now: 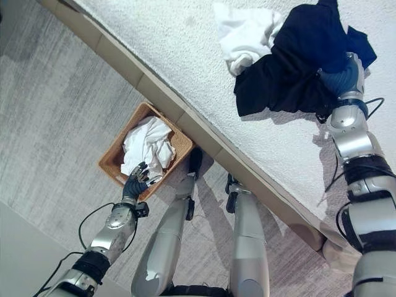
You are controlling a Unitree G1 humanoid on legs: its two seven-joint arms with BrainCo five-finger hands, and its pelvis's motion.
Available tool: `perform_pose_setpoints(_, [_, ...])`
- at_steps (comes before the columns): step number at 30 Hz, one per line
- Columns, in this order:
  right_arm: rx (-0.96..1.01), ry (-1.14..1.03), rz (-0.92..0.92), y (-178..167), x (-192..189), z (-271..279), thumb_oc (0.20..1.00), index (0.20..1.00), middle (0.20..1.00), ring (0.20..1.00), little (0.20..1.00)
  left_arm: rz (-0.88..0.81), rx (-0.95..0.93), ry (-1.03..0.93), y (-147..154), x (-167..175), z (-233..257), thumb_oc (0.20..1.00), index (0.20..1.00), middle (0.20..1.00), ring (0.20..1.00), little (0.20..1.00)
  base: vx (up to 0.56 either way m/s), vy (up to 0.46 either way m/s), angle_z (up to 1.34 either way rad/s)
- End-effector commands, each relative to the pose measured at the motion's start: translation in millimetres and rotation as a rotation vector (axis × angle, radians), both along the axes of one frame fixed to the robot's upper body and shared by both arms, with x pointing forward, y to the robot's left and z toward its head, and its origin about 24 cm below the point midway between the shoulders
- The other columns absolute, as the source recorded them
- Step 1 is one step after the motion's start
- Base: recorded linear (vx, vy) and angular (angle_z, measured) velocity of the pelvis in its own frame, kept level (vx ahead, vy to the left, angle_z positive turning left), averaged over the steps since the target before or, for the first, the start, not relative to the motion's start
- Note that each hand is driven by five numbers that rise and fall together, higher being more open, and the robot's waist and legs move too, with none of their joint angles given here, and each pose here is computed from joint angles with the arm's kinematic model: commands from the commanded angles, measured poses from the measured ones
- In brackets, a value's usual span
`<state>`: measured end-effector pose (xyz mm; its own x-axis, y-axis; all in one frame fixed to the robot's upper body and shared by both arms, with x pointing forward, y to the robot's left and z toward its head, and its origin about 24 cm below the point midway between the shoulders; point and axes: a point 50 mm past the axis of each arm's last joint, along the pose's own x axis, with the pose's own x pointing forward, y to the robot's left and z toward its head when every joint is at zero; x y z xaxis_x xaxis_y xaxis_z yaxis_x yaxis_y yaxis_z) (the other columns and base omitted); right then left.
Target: Pick up clothes into the bucket
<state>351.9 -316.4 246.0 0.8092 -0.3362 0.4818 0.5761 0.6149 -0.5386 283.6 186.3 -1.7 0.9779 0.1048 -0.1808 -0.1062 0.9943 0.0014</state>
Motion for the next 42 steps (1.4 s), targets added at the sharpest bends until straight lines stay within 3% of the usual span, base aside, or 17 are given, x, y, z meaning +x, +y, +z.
perform_pose_setpoints(1, [-0.044,-0.217,-0.013,-5.4,-15.6,47.0,0.200,0.200,0.200,0.200,0.200,0.014,0.073,-0.003,12.9,-6.1,-2.2,1.000,1.000,1.000,1.000,1.000,-0.02,0.023,-0.12])
perform_pose_setpoints(10, [-0.099,-0.316,-0.055,-22.5,-48.0,60.1,0.200,0.200,0.200,0.200,0.200,0.086,0.084,0.003,42.1,-12.8,-0.9,1.000,1.000,1.000,1.000,1.000,0.03,0.028,-0.17])
perform_pose_setpoints(19, [-0.077,-0.361,-0.029,-18.9,-55.0,59.2,0.200,0.200,0.200,0.200,0.200,0.062,0.099,-0.013,48.9,-16.1,4.9,1.000,1.000,1.000,1.000,1.000,0.08,0.023,-0.08])
perform_pose_setpoints(25, [-0.101,-0.337,0.087,0.7,-51.7,58.9,0.200,0.200,0.200,0.200,0.200,-0.071,0.039,-0.103,33.1,-13.3,27.0,1.000,1.000,1.000,1.000,1.000,0.08,0.005,-0.03])
perform_pose_setpoints(32, [-0.151,-0.141,0.417,50.3,-36.3,45.3,0.200,0.200,0.200,0.200,0.200,-0.327,0.104,-0.341,-1.0,10.4,95.3,1.000,1.000,1.000,1.000,1.000,0.10,-0.015,-0.02])
perform_pose_setpoints(42, [-0.112,0.018,0.795,107.6,-32.1,39.4,0.200,0.200,0.200,0.200,0.200,-0.521,0.146,-0.447,-53.2,35.2,132.3,1.000,1.000,1.000,1.000,1.000,0.06,-0.015,-0.02])
